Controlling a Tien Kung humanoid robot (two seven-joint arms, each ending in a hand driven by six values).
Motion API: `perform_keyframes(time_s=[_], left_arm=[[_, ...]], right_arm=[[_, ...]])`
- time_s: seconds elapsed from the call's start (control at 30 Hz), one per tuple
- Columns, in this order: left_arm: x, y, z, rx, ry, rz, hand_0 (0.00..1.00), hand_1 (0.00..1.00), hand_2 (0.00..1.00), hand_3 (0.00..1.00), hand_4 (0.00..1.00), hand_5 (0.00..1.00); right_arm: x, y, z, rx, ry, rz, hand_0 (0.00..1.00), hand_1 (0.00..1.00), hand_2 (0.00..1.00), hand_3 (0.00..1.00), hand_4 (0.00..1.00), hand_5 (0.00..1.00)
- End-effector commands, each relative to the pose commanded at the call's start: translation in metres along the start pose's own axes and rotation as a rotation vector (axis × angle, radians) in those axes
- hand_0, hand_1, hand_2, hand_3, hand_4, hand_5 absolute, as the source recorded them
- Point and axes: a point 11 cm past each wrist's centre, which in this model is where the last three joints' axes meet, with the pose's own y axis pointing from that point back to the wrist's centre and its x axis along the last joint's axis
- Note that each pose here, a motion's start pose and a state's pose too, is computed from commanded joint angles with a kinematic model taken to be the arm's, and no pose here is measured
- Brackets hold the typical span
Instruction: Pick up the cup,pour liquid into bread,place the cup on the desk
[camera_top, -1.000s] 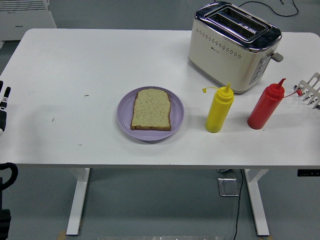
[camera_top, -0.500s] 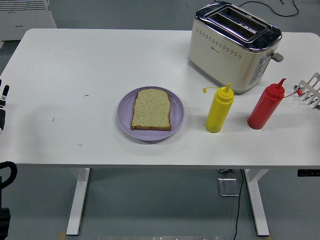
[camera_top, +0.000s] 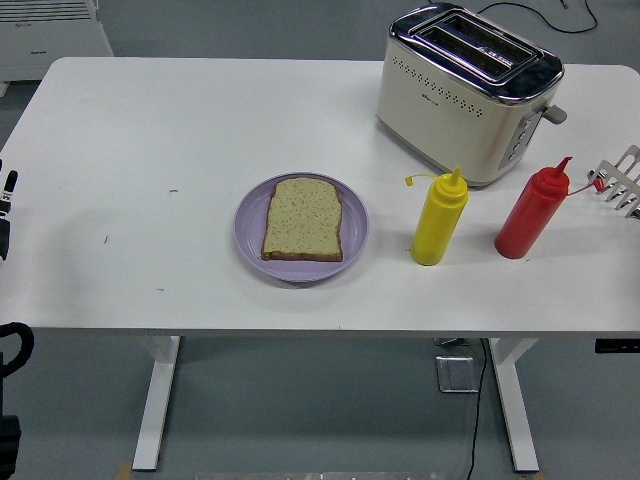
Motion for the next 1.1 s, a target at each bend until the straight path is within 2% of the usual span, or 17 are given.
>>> perform_keyframes(time_s=[1.1], left_arm=[[-0.0003,0.0000,0.0003,-0.001,-0.002,-0.003,0.782,0.733,0.731,0.661,0.519,0.948]], right_arm=[[0.0001,-0.0011,0.0031,-0.003,-0.034,0.003,0.740,0.688,0.708,0.782,0.598,0.576]])
